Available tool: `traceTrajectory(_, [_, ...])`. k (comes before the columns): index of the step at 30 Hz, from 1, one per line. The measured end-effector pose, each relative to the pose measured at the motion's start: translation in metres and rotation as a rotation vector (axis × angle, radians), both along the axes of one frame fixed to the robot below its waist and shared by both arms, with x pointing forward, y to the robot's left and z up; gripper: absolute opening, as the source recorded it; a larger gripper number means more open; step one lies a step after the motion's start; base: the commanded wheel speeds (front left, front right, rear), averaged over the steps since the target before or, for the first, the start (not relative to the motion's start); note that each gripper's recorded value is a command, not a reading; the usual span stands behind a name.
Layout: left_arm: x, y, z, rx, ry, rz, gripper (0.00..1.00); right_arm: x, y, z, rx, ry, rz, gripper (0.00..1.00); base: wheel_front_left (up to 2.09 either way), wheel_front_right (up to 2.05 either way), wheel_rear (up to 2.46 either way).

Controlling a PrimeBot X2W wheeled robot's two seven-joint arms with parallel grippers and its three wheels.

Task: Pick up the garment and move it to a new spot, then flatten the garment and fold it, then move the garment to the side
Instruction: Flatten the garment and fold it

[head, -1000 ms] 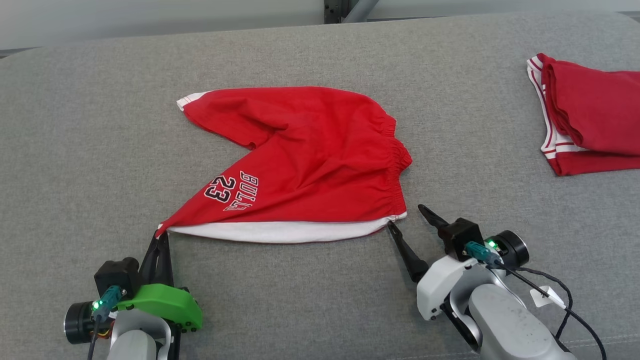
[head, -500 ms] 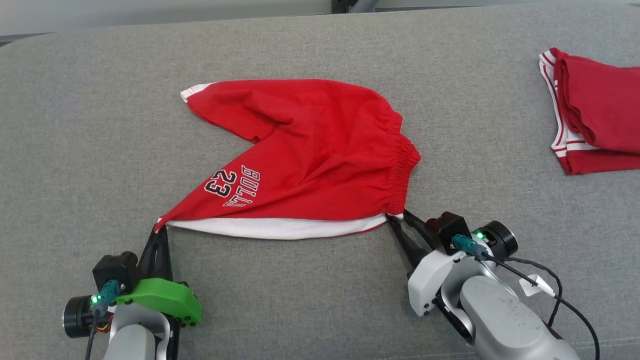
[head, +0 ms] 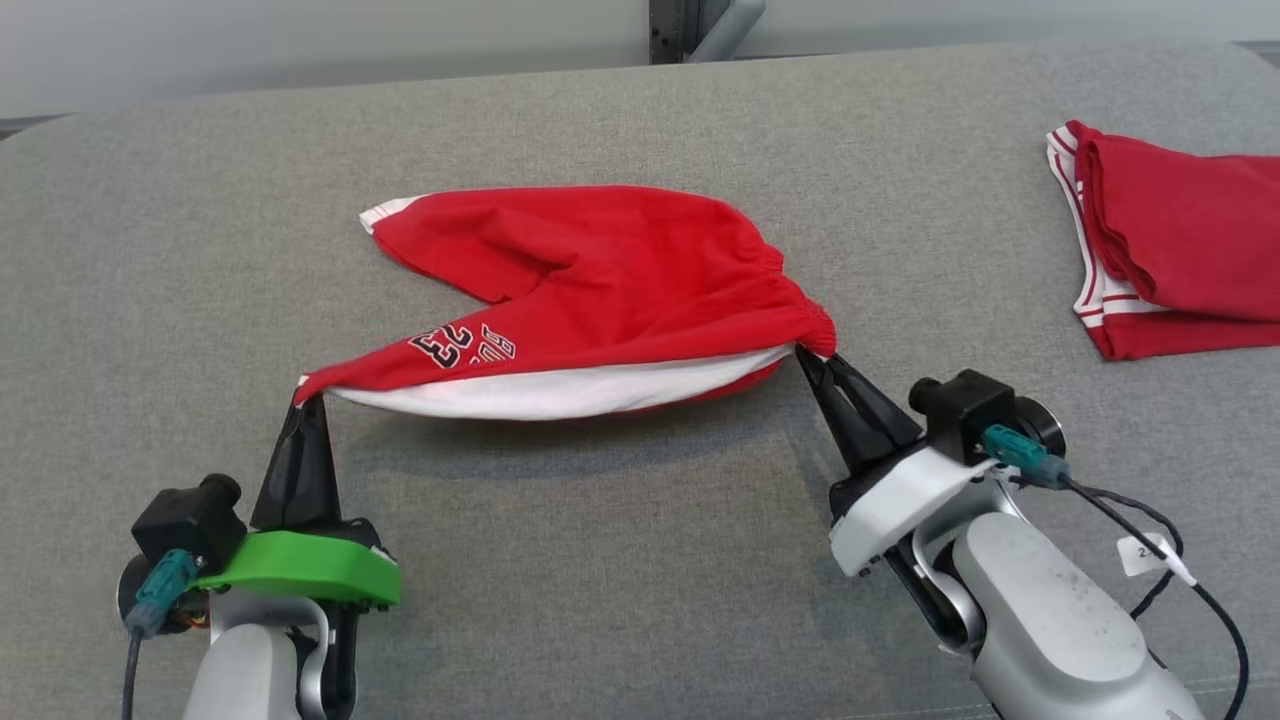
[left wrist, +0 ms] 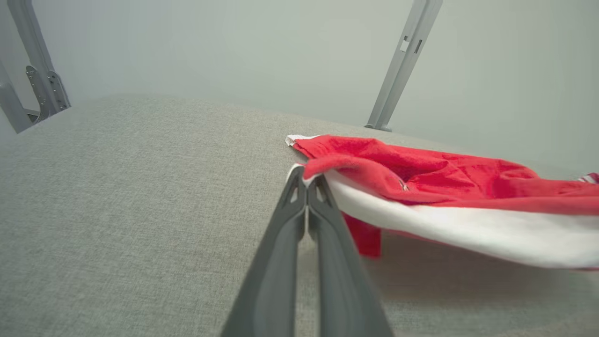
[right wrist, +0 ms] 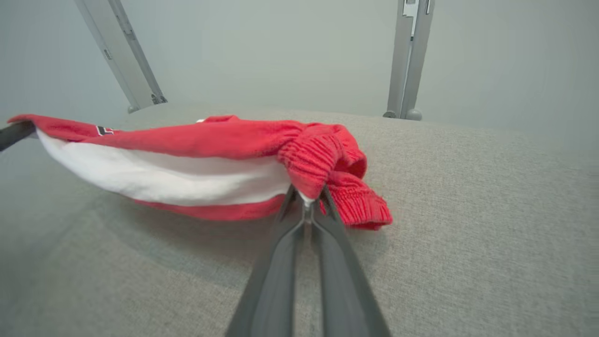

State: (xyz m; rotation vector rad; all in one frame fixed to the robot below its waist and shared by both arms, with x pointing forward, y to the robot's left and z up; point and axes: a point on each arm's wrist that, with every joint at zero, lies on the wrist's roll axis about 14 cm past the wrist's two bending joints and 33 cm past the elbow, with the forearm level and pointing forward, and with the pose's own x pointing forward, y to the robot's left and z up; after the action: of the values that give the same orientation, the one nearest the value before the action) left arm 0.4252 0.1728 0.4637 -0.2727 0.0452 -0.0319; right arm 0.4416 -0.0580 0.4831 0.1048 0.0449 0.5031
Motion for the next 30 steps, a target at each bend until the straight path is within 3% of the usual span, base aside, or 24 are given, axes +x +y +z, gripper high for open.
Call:
traceTrajectory(17, [-0.035, -0.039, 0.143, -0.012, -0.440, -0.131, 0.00, -0.050, -0.050, 0.138, 0.193, -0.369, -0.089, 0.00, 0.00, 0.00, 0.00])
traceTrajectory(25, [-0.057, -0.057, 0.216, 0.037, -0.615, -0.220, 0.00, -0.078, -0.075, 0.185, 0.167, -0.496, -0.118, 0.00, 0.00, 0.00, 0.00])
traceTrajectory(30, [-0.040, -0.060, 0.236, 0.094, -0.637, -0.255, 0.00, -0.065, -0.073, 0.186, 0.109, -0.475, -0.094, 0.00, 0.00, 0.00, 0.00])
